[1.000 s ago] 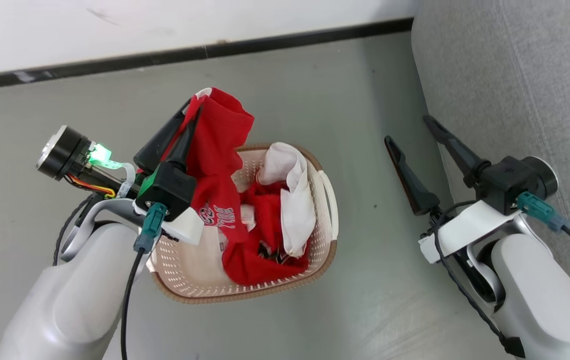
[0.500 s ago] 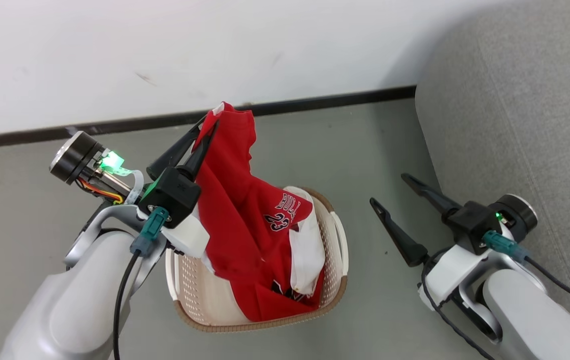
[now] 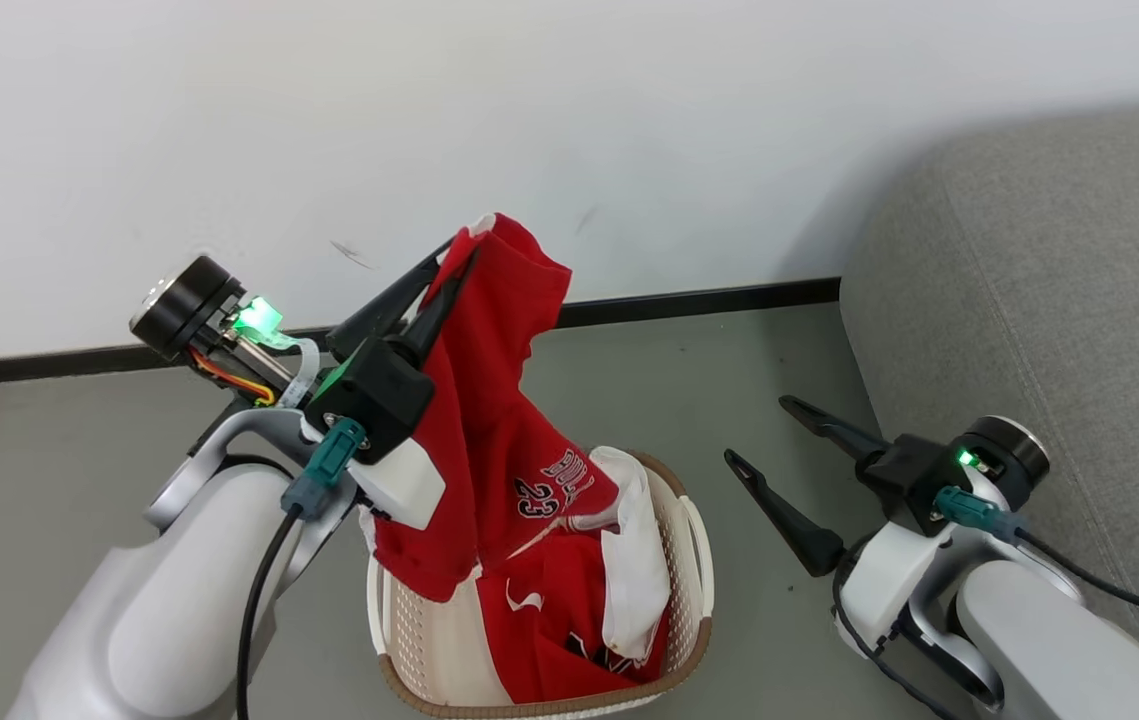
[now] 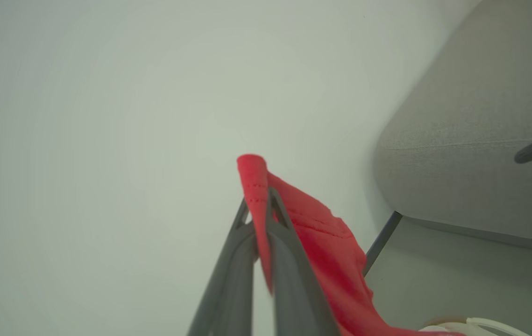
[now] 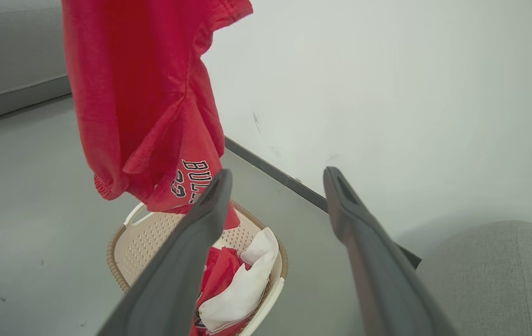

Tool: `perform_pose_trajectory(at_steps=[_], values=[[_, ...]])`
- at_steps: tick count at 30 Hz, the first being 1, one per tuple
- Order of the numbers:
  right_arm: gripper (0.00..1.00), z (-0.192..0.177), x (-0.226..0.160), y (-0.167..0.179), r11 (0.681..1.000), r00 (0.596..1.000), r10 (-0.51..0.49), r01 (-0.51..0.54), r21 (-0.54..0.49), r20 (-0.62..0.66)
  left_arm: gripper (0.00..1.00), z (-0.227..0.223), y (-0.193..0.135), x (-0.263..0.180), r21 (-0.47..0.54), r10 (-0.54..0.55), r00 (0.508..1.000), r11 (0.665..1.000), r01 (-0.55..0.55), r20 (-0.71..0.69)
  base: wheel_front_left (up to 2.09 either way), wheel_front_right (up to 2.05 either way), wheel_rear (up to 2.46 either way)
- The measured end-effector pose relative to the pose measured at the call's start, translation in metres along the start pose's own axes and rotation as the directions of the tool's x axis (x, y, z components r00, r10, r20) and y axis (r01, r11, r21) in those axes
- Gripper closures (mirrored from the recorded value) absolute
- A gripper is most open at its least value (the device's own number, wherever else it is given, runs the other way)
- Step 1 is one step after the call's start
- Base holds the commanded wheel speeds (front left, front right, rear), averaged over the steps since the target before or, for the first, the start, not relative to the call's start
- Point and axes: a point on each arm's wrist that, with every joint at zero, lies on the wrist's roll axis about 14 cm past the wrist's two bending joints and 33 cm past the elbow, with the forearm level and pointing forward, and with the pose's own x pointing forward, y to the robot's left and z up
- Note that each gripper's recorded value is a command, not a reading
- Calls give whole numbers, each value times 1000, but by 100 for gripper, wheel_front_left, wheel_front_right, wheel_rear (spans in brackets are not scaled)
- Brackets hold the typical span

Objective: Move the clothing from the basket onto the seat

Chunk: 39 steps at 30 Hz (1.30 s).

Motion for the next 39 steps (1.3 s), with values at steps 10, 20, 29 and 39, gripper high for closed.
perform_pose_trajectory(at_steps=[10, 20, 29, 39], values=[[0, 14, 4, 46, 988, 988, 151, -152, -26, -7, 100, 49, -10, -4, 24, -36, 996, 999, 34, 76, 0, 0, 0], [0, 24, 13, 80, 971, 971, 240, -240, 10, 0, 100, 83, -23, -10, 43, -71, 991, 997, 66, 116, 0, 0, 0], [0, 20, 19, 106, 953, 954, 299, -298, 46, -22, 100, 97, -34, -16, 55, -97, 989, 994, 91, 115, 0, 0, 0], [0, 14, 32, 119, 941, 941, 334, -330, 70, -56, 100, 109, -35, -21, 53, -95, 988, 995, 89, 122, 0, 0, 0]])
